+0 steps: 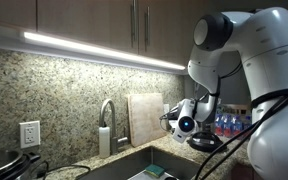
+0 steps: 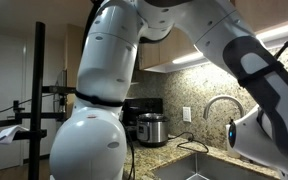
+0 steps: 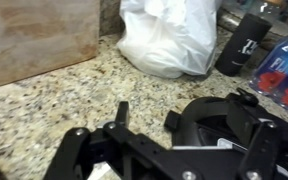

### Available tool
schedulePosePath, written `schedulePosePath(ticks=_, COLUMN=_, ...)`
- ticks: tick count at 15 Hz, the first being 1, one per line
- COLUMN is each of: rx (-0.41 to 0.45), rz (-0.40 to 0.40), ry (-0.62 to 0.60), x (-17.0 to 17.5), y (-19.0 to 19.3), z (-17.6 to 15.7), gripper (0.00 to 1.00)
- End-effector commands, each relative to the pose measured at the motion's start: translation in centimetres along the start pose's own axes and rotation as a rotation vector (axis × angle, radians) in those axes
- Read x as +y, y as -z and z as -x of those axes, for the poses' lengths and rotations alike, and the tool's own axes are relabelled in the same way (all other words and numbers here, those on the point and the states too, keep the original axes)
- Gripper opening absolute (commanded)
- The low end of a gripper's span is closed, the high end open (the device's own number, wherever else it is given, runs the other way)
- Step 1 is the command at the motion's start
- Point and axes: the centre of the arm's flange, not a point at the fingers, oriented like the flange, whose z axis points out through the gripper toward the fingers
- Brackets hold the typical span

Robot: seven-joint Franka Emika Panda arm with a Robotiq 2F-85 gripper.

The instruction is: Remove the black lid from the rice cooker

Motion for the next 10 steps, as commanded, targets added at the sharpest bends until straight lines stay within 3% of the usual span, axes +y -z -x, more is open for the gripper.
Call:
schedulePosePath(ticks=1, rx=0.034, rz=0.199, ry=0.049, x=-1.2, y=2.4, z=0.4, gripper=1.0)
schedulePosePath(ticks=9, rx=0.172, rz=0.592, ry=0.124, x=6.3, y=11.5, z=3.6, gripper=1.0)
schedulePosePath(ticks=10, rx=0.165, rz=0.51, ry=0.081, x=10.8, y=13.6, z=5.4, gripper=1.0)
